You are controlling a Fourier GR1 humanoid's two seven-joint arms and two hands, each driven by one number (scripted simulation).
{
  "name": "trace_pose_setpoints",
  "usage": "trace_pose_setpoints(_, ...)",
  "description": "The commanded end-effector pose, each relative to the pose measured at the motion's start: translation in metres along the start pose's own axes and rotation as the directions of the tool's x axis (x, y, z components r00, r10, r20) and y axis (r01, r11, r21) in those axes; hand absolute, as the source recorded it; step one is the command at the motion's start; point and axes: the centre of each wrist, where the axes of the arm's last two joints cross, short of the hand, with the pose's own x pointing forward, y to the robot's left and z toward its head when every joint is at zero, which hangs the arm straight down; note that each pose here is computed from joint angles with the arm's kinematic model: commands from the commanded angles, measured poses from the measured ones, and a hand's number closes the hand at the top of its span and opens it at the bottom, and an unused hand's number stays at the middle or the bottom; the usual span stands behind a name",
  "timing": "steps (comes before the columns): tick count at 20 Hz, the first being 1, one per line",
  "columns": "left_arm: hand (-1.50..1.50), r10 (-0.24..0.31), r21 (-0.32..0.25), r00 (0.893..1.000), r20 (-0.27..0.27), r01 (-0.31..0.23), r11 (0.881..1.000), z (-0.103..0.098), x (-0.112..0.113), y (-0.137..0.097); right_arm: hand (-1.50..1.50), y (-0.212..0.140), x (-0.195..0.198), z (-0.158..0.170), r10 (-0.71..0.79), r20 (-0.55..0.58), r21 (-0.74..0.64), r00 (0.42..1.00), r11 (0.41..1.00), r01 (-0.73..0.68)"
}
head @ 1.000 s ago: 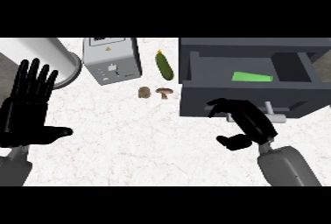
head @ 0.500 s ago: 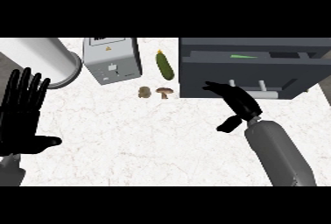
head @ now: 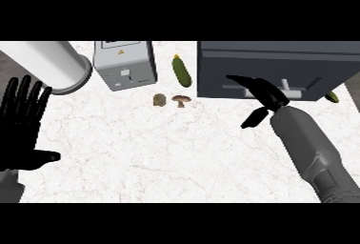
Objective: Pick up the cup, place it into the drawer and close the drawer
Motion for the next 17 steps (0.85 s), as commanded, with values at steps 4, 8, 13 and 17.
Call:
trace_pose_setpoints(4, -1.5, 0.015, -0.028, 1.0, -0.009, -0.015, 0.999, 0.001, -0.009, -0.008, -1.5, -0.033, -0.005, -0.009, 0.001, -0.079, -0.012, 0.997, 1.0, -0.002)
trace_pose_setpoints(8, -1.5, -0.003, -0.036, 1.0, -0.008, 0.002, 0.999, 0.004, -0.013, -0.006, -1.5, -0.057, -0.011, -0.005, -0.017, -0.084, -0.016, 0.996, 1.0, 0.016)
trace_pose_setpoints(13, -1.5, -0.01, -0.045, 1.0, 0.005, 0.01, 0.999, 0.005, -0.011, 0.0, -1.5, -0.067, -0.019, 0.004, -0.017, -0.092, -0.022, 0.996, 1.0, 0.015)
trace_pose_setpoints(17, -1.5, -0.014, -0.042, 1.0, 0.01, 0.014, 0.999, 0.0, -0.019, -0.006, -1.5, -0.072, -0.013, -0.003, -0.025, -0.09, -0.028, 0.996, 0.999, 0.023)
